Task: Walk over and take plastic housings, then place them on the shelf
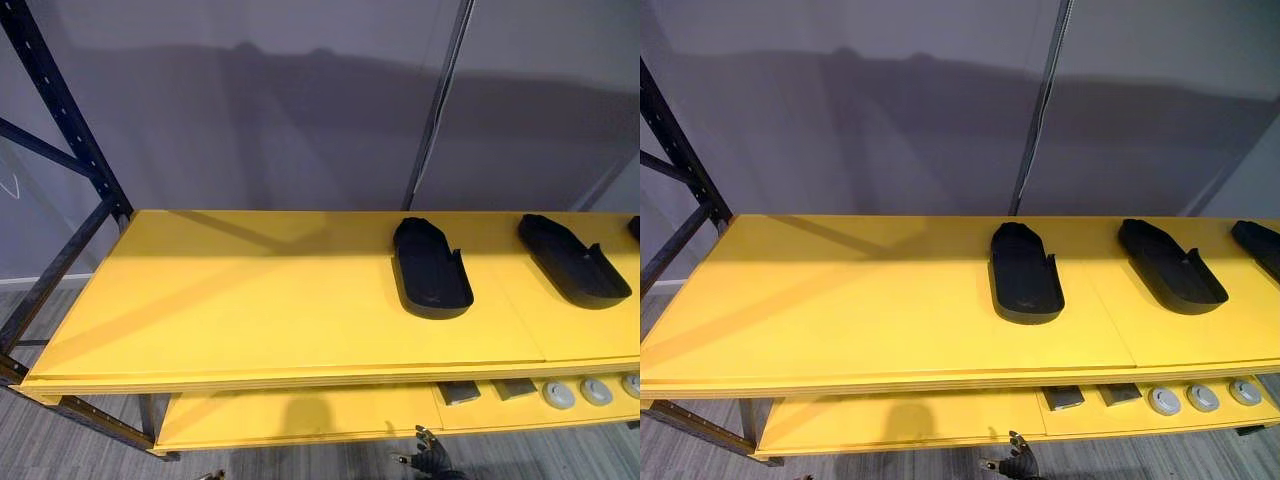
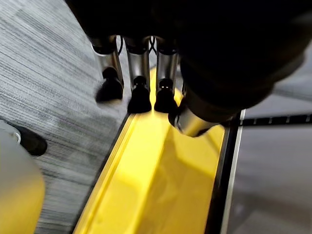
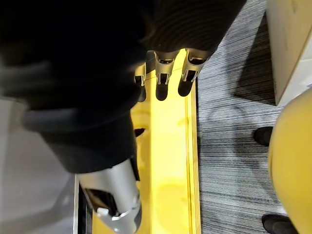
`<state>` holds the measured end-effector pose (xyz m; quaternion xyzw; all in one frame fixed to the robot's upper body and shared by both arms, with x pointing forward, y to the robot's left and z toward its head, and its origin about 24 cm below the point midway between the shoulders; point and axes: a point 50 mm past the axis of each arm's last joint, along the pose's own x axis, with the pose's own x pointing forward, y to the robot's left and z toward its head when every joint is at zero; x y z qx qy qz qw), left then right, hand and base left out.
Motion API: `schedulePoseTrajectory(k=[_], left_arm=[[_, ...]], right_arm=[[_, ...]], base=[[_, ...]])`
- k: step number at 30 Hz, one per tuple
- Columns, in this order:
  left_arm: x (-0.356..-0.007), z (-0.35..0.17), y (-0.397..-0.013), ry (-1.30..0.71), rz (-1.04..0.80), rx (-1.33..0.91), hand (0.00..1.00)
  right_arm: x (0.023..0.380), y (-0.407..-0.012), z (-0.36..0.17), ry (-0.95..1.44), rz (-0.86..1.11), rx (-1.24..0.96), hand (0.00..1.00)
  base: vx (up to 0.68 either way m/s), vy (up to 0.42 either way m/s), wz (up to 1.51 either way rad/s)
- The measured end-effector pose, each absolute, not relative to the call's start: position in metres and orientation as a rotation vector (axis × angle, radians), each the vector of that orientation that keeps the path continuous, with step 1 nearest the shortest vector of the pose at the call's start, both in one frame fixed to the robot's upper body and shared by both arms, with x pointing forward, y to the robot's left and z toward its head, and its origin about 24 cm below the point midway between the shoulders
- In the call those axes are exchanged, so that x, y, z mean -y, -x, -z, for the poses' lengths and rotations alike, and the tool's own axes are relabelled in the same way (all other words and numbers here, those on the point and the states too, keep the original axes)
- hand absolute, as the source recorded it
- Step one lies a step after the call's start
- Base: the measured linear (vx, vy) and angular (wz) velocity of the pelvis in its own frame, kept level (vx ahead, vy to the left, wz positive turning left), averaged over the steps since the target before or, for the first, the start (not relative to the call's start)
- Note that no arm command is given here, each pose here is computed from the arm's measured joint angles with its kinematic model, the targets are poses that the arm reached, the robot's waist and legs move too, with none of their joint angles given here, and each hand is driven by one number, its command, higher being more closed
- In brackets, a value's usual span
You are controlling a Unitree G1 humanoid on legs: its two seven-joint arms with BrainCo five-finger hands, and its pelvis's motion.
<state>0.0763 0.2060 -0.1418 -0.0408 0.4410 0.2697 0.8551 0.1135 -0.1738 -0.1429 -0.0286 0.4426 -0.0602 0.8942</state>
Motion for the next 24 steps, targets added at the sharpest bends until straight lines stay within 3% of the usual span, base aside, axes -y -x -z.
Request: schedulePoseTrajectory(k=[12,24], left_arm=[[-0.180,0.140,-0.108,-0.007,-0.355,-0.893,0.00],[-0.186,0.137,-0.115,-0.042,-0.347,-0.867,0.00]], right_arm=[[0.186,-0.115,0.142,-0.004,0.237,-0.907,0.00],[0.187,-0.129,0.132,-0.021,0.287,-0.835,0.00]], base=[[0.02,-0.012,-0.14],[-0.03,-0.016,-0.19]])
